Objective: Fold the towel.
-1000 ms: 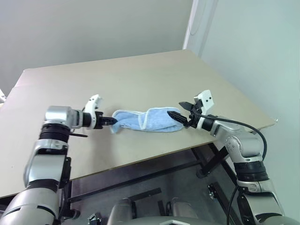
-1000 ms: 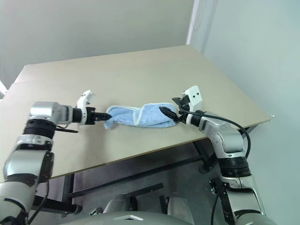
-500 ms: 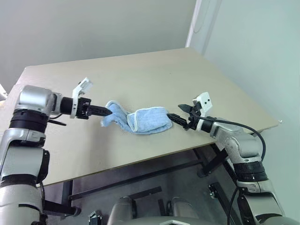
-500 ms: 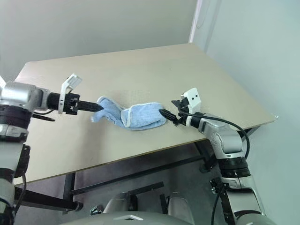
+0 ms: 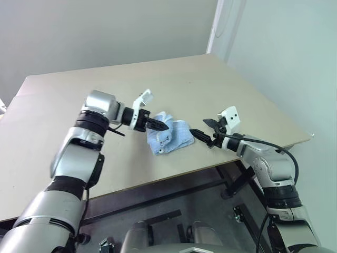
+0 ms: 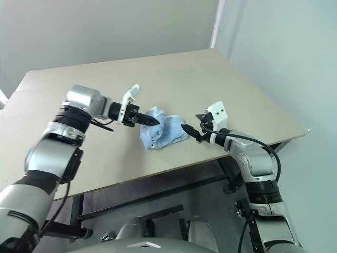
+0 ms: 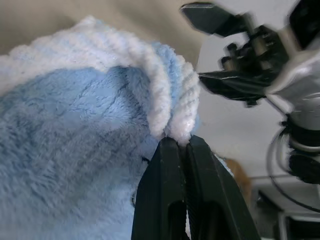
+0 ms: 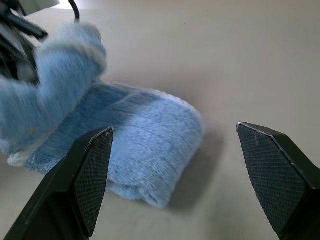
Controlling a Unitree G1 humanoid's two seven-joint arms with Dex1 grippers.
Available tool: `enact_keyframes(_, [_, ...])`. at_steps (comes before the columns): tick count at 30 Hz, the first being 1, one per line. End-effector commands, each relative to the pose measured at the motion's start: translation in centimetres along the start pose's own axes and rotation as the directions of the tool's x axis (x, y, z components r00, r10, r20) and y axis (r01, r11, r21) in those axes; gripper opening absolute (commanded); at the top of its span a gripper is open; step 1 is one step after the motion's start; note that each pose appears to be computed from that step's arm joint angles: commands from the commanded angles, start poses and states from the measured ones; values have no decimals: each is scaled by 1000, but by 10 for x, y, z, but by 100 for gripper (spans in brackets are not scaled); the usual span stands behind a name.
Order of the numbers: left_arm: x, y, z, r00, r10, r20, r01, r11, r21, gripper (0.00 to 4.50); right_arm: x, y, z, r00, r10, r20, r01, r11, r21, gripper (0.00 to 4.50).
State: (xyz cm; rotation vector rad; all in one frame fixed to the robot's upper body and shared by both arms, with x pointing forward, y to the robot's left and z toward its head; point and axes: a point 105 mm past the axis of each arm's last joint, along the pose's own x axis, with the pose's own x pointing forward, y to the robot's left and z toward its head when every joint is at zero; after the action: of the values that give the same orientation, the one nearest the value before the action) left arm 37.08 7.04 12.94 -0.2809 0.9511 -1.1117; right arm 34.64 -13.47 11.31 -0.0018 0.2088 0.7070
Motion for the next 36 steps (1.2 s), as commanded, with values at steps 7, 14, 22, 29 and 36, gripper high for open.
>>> enact_keyframes(7, [32,0,24,988,73,136,-81,995,53,25,-12,-2,12,998,-43,46,44,999,-30,413])
enact_keyframes(14, [42,-2,29,979,67,193,-79,996,51,238,-12,-4,7,998,-58,33,59,998,-24,413])
enact_keyframes(22, [28,-19,47,940,-86,330,0,967,253,407,-14,-6,13,996,-58,61,59,998,-19,413])
enact_keyframes(29, [8,-44,64,850,-254,462,93,935,342,407,-13,-7,24,990,-67,122,68,998,-3,413])
enact_keyframes(36, [-16,-10,66,840,-32,541,-231,882,412,407,-11,12,51,975,32,222,-41,999,35,413])
